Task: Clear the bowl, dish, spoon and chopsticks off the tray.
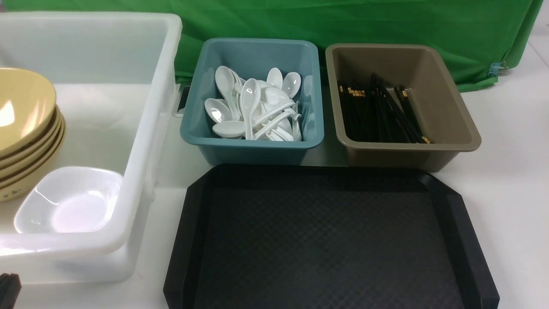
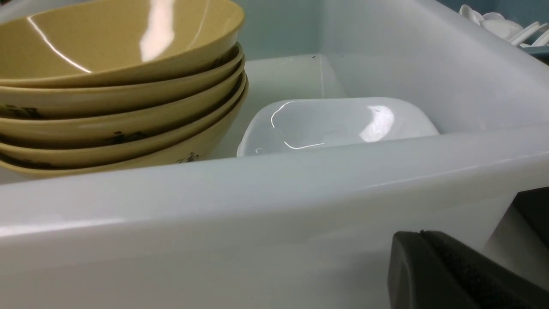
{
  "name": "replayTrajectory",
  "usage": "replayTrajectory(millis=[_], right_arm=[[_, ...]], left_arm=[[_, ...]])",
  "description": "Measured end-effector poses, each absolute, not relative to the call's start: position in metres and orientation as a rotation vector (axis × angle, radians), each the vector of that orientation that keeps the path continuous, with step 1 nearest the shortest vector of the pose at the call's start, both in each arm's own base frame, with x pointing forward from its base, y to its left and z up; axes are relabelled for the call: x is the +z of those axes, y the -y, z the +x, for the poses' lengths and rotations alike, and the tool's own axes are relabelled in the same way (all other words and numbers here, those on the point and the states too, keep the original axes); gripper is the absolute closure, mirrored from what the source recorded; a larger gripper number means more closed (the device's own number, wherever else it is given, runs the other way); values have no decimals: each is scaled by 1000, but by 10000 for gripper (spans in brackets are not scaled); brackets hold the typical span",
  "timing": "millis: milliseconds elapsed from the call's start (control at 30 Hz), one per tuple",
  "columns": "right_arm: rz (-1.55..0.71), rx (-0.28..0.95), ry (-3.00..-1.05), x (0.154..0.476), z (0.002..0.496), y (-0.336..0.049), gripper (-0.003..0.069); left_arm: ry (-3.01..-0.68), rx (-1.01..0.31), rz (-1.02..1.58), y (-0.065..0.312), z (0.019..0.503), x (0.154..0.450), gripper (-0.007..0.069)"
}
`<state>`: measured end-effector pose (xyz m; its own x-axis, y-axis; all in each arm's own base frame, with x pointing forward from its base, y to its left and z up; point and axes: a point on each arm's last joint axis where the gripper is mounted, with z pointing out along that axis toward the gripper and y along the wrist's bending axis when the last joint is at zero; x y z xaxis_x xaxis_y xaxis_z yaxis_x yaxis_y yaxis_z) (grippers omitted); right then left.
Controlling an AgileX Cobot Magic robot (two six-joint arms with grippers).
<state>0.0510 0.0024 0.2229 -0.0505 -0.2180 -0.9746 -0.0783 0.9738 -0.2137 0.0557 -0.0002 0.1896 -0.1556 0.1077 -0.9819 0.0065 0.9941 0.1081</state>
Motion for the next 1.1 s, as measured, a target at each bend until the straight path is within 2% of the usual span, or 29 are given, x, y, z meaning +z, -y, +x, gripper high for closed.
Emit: replayTrajectory(millis=[100,167,1100], right_arm=[[-149,-147,-1728,194,55,2,419],[-101,-148,-1757,187,55,3,419],[-58,-118,-1740,188,56,3,417]], left_arm=[[-1726,90,86,0,56,190,622],[-1725,89,86,0,56,190,622],[-1725,89,86,0,56,190,622]])
